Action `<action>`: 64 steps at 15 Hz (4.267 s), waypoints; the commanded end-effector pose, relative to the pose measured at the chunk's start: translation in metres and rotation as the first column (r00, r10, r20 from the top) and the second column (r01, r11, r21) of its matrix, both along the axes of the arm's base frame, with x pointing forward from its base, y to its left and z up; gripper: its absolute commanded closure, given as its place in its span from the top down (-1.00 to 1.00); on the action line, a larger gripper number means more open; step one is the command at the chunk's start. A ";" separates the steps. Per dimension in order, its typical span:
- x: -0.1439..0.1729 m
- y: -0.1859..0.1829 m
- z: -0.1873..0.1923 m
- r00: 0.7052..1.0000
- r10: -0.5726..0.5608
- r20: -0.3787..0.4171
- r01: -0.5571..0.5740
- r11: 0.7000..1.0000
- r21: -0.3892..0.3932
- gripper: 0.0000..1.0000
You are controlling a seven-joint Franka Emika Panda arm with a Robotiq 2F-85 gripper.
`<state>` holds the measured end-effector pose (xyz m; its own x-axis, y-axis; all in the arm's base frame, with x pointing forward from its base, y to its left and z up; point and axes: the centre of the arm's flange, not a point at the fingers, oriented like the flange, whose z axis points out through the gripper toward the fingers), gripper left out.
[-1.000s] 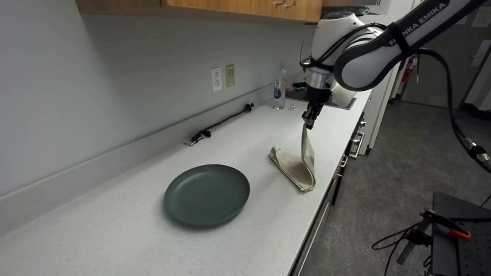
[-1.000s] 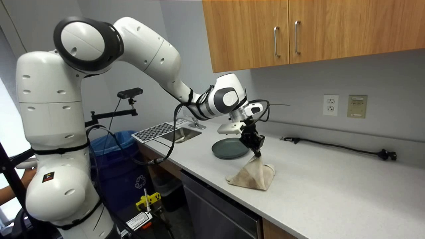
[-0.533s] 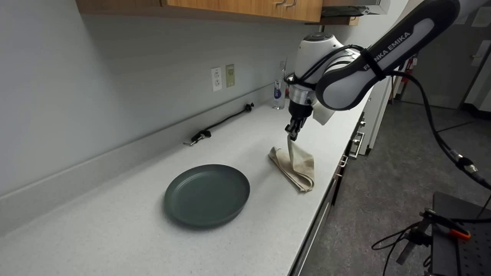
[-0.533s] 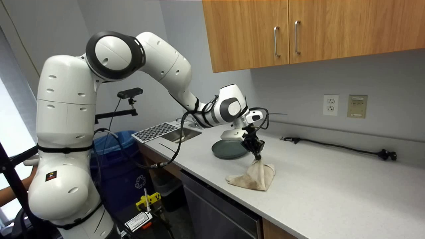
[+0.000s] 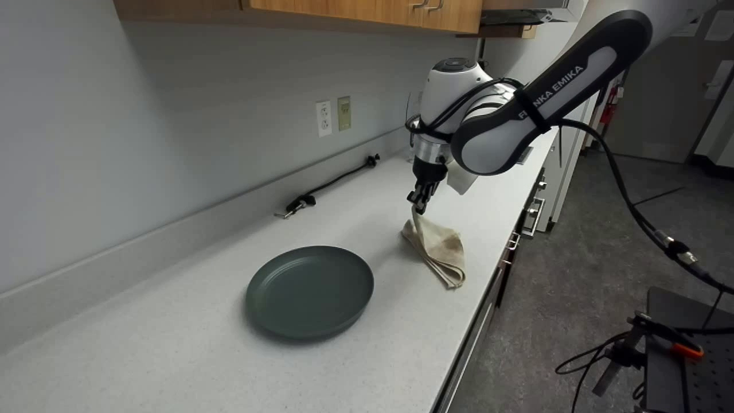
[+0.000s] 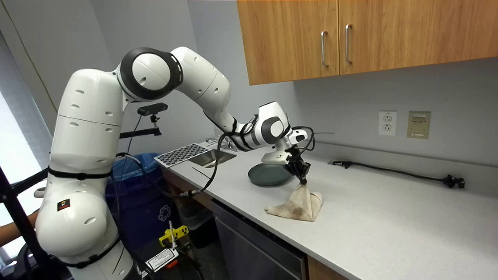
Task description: Fold the towel into a triangle twice
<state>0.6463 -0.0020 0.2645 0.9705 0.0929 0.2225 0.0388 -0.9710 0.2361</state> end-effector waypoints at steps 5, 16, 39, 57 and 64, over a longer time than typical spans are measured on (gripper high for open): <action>0.018 -0.028 -0.010 0.995 -0.090 0.038 0.092 0.995 -0.030 0.01; -0.042 -0.048 0.030 0.985 -0.163 -0.058 0.162 0.987 -0.012 1.00; -0.145 0.021 0.135 0.995 -0.068 0.079 0.054 0.983 0.173 1.00; -0.163 0.021 0.134 0.994 -0.066 0.089 0.049 0.983 0.177 1.00; -0.163 0.021 0.134 0.994 -0.066 0.089 0.049 0.983 0.177 1.00</action>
<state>0.4836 0.0188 0.3985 0.9471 -0.0106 0.3206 -0.0324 -0.9975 0.0629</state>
